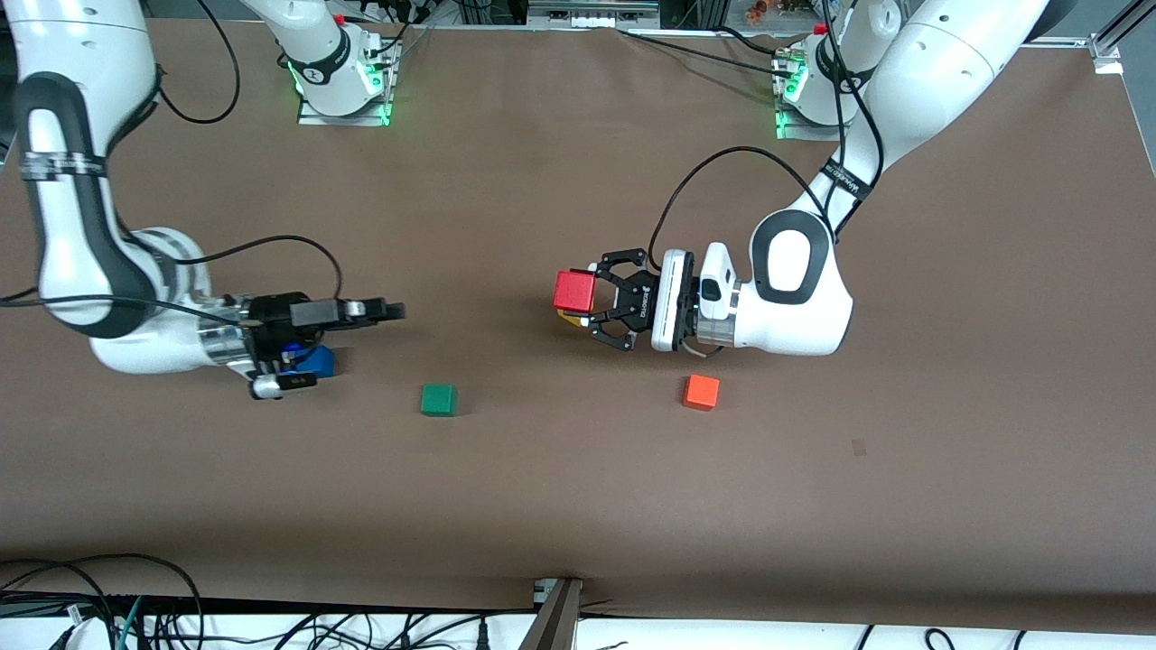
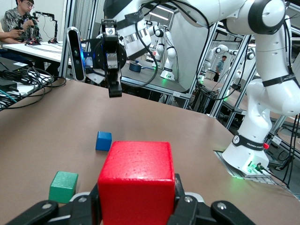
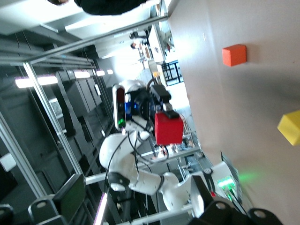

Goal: Pass red block to right arm, stack on blue
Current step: 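Hold the red cube while the right gripper reaches toward it, then close the right gripper on the red cube beside the left gripper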

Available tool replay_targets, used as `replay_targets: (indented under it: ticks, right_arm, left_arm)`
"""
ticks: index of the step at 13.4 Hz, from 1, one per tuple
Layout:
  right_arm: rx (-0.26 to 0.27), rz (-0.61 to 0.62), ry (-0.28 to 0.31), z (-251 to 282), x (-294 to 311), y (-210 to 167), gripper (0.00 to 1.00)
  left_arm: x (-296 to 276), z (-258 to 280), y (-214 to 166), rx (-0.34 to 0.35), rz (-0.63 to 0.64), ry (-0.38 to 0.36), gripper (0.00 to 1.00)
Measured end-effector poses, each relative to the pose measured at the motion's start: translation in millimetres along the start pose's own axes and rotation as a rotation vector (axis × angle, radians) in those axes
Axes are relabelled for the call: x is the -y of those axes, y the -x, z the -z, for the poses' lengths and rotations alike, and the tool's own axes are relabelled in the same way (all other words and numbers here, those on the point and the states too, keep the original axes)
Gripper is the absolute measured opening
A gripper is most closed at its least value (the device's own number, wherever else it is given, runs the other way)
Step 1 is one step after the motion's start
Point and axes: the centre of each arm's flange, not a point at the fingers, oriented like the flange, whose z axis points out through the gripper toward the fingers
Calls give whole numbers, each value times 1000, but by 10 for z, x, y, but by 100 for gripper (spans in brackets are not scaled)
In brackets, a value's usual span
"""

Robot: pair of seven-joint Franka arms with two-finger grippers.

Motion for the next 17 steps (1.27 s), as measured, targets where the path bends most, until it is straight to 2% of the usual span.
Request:
replay_targets:
  ticks: [4,8,12,17]
  right_arm:
    - [-109,-49,-41,-630,-139,-63,100]
    - [-187,-66,-59,-1101,-239,-31,100]
    - [-202,-44,-51,-1180,-482,95,100]
    - [-213,-48,-52,-1140,-434,406,100]
  left_arm:
    - [-5,-138,-87,18,-25,-45,56]
    - [-62,-358,-179,-5,-11,-85,56]
    - [-83,-429,-212,-7,-12,-96,56]
    - [-59,-399,-263,-11,-20,-108,56]
